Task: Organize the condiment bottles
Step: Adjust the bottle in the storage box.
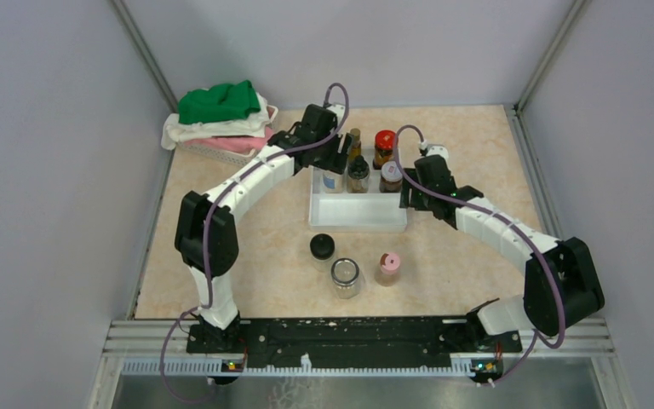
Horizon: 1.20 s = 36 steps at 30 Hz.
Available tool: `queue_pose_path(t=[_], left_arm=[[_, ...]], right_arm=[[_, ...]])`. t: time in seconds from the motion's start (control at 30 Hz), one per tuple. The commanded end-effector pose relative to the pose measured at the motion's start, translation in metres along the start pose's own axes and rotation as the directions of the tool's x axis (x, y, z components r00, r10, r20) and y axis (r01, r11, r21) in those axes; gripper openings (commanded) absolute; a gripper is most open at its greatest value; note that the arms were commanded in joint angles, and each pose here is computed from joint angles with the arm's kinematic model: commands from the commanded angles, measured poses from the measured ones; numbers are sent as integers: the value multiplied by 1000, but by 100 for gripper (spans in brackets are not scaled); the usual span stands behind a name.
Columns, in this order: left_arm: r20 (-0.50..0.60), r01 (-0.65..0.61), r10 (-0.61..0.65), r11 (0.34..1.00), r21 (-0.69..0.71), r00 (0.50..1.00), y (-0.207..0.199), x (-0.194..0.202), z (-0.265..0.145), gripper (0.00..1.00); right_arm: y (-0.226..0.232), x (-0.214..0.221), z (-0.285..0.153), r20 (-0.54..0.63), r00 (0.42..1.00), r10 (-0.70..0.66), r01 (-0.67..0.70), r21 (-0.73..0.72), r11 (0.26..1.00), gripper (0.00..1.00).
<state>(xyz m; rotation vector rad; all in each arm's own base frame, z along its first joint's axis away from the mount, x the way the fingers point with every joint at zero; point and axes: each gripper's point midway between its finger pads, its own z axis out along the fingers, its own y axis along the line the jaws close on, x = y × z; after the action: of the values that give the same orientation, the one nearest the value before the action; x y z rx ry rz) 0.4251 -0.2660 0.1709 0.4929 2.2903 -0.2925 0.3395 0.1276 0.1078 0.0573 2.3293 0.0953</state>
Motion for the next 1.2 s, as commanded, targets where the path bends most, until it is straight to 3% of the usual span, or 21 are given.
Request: queue_pose_path(t=[0.0,0.4,0.7,1.17], left_arm=[[77,-11,10,1000,16,997,-3,-29,1,81],[51,3,-4,999,32,999,-6,-20,5,70],[24,58,-56,996,-73,998,11,-14,1,57],[16,157,-158,956,-246,987,37,-9,-11,57]], right_arm=[[3,-9,0,36,999,14,-13,-25,1000,68],[2,-2,2,28,1000,14,-14,-29,999,68],[2,2,3,23,1000,21,-20,-38,999,68],[2,6,2,20,1000,23,-22,-49,999,68]])
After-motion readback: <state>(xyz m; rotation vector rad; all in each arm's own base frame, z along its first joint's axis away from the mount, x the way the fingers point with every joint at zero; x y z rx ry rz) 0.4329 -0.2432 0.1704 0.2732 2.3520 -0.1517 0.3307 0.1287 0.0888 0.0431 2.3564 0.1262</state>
